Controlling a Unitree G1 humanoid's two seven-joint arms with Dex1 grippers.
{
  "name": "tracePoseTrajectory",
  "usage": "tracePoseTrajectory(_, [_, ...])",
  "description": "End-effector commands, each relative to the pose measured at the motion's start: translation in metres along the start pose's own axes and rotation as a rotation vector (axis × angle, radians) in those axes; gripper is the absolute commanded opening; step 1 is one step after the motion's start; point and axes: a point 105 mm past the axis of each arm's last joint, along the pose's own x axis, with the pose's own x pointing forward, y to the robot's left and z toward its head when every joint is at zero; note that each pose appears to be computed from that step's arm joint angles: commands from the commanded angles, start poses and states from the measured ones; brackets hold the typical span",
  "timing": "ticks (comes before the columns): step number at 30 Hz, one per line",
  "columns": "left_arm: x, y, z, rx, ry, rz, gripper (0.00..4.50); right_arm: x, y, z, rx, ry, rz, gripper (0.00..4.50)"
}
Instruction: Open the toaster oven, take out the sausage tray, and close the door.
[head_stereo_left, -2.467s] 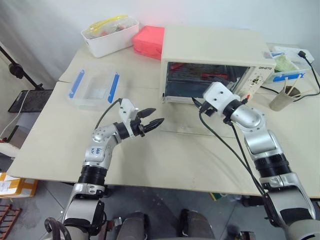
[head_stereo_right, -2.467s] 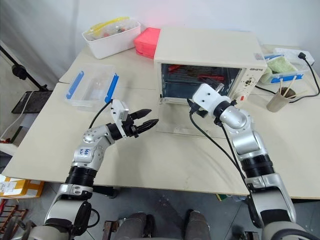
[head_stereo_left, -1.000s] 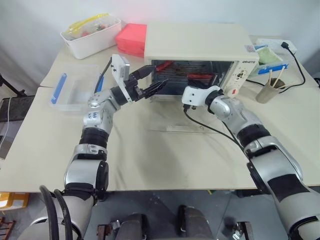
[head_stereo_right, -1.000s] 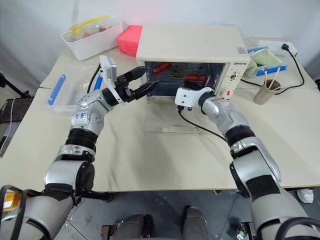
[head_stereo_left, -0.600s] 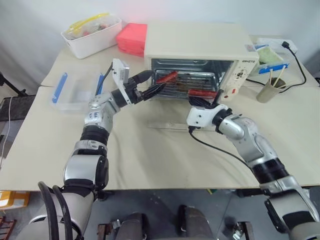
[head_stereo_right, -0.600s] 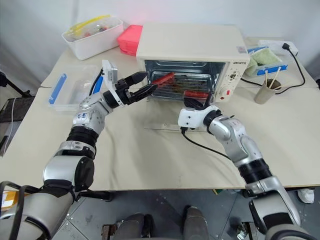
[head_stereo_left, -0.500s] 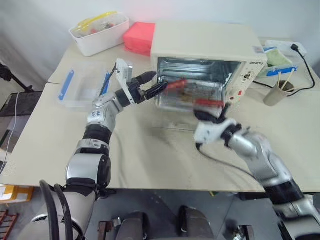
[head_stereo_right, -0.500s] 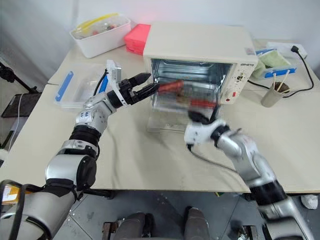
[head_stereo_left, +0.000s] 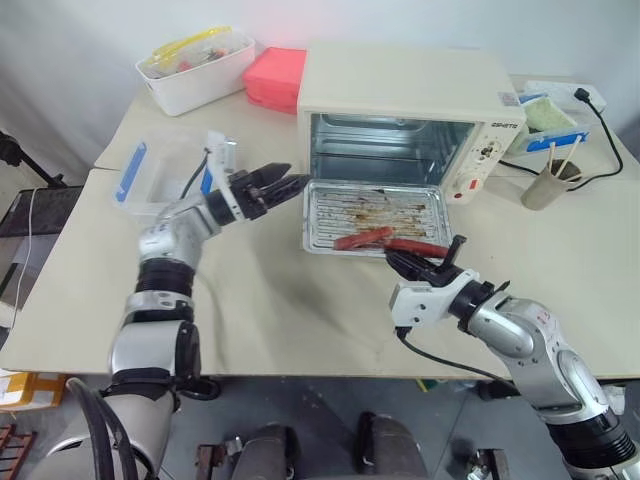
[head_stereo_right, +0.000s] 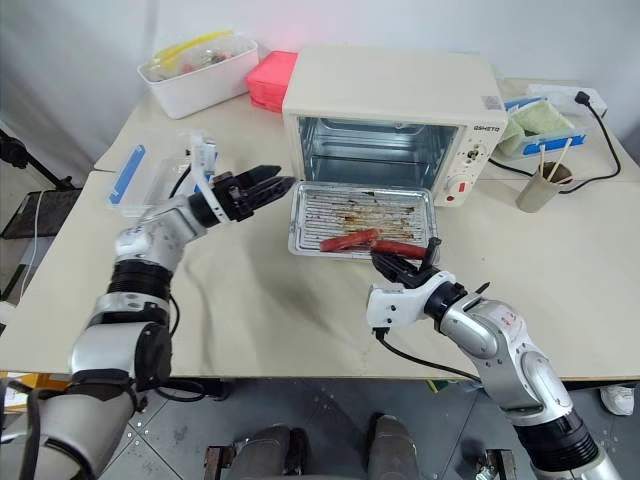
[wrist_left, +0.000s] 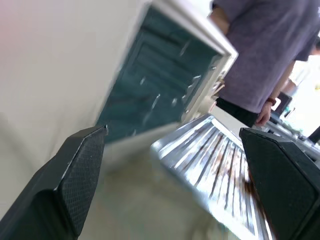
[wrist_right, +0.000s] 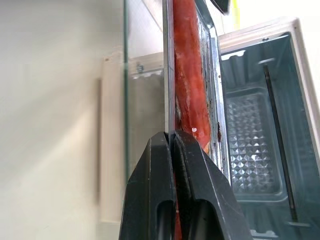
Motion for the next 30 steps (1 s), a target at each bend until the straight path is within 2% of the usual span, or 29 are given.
tracePoseTrajectory(1, [-0.015, -0.013, 0.000, -0.192, 0.093, -0.037, 4.50, -0.007, -0.016, 0.014, -0.046, -0.059, -0.025, 0.04])
tracePoseTrajectory(3, [-0.023, -0.016, -0.010, -0.342, 0.188, 0.011, 4.50, -0.007, -0.016, 0.015, -0.053, -0.072, -0.008, 0.04])
tracePoseTrajectory(8, [-0.030, -0.033, -0.003, -0.619, 0.184, -0.028, 4.50, -0.005, -0.017, 0.021, -0.058, -0.119, 0.012, 0.04])
tracePoseTrajectory(16, [-0.011, -0.054, -0.013, -0.766, 0.163, -0.109, 4.50, 0.009, -0.016, 0.034, -0.068, -0.198, 0.044, 0.04])
tracePoseTrajectory(19, [-0.006, -0.057, -0.025, -0.785, 0.176, -0.099, 3.91, 0.014, -0.014, 0.037, -0.074, -0.221, 0.063, 0.00])
tracePoseTrajectory(30, [-0.015, -0.056, -0.036, -0.830, 0.160, -0.061, 0.65, 0.014, -0.016, 0.033, -0.065, -0.217, 0.068, 0.00])
